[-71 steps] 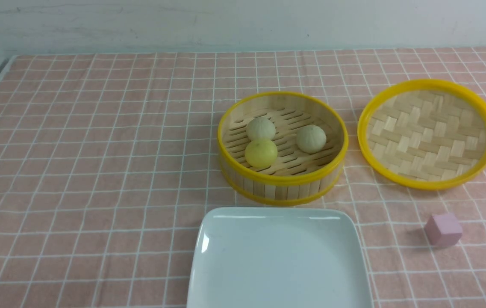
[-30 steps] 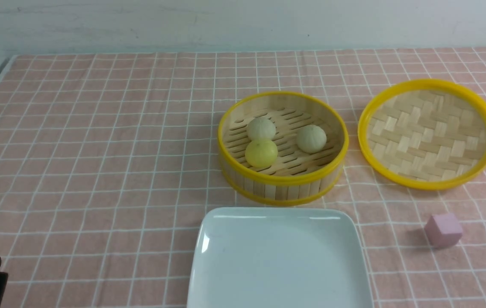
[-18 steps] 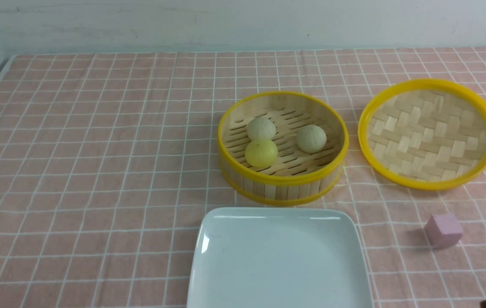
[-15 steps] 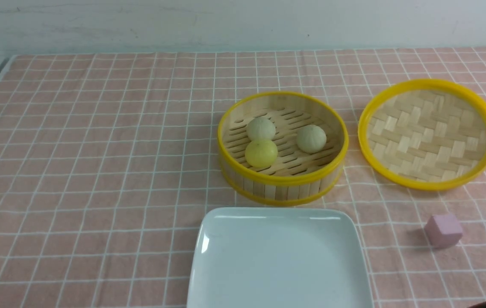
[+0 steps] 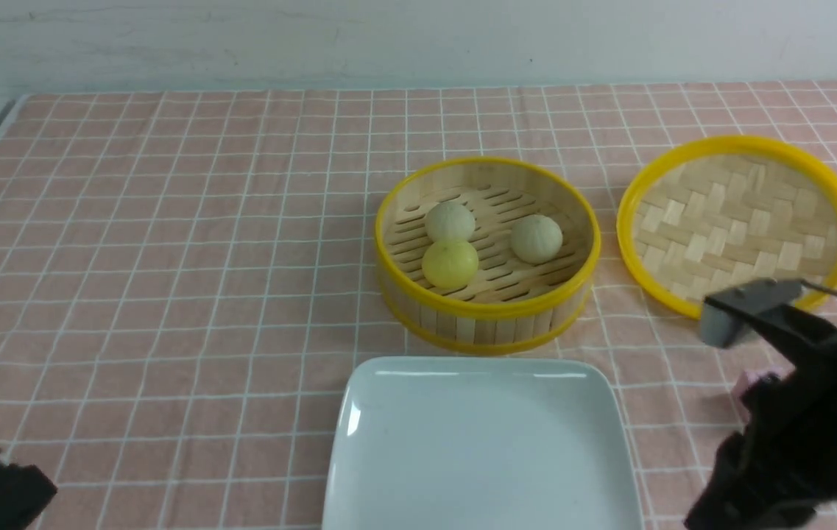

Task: Put the steamed buns into the plate on the pink tablecloth.
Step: 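Reach toward a bun in the bamboo steamer with the right gripper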

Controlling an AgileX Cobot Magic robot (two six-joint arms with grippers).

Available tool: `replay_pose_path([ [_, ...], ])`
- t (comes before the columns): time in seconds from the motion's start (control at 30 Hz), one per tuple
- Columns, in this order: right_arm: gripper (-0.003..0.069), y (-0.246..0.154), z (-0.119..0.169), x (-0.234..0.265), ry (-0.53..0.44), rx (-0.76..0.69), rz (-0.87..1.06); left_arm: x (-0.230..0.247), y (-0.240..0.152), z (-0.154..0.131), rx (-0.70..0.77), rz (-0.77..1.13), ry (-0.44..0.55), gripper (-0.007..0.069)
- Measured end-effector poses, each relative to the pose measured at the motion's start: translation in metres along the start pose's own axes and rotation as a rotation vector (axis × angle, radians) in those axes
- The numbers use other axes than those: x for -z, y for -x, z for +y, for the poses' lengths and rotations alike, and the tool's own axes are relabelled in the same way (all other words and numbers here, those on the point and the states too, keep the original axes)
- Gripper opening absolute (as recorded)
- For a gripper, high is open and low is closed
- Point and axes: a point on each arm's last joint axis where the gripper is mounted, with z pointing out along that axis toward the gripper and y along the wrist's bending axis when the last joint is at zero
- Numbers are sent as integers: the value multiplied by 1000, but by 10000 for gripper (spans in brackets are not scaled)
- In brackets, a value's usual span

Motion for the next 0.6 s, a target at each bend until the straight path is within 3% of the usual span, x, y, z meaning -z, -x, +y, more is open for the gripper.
replay_pose_path([
  [0.07, 163, 25, 1, 2, -68, -10, -34, -13, 13, -11, -92, 161, 97, 1],
  [0.17, 209, 55, 1, 10, -117, -39, -133, -28, 24, -19, -169, 262, 148, 1],
  [0.4, 360, 142, -15, 11, -228, -1, -371, -61, 34, -26, -152, 350, 158, 6],
  [0.6, 391, 191, -45, -14, -329, 37, -426, -63, 35, -27, -140, 341, 147, 14],
])
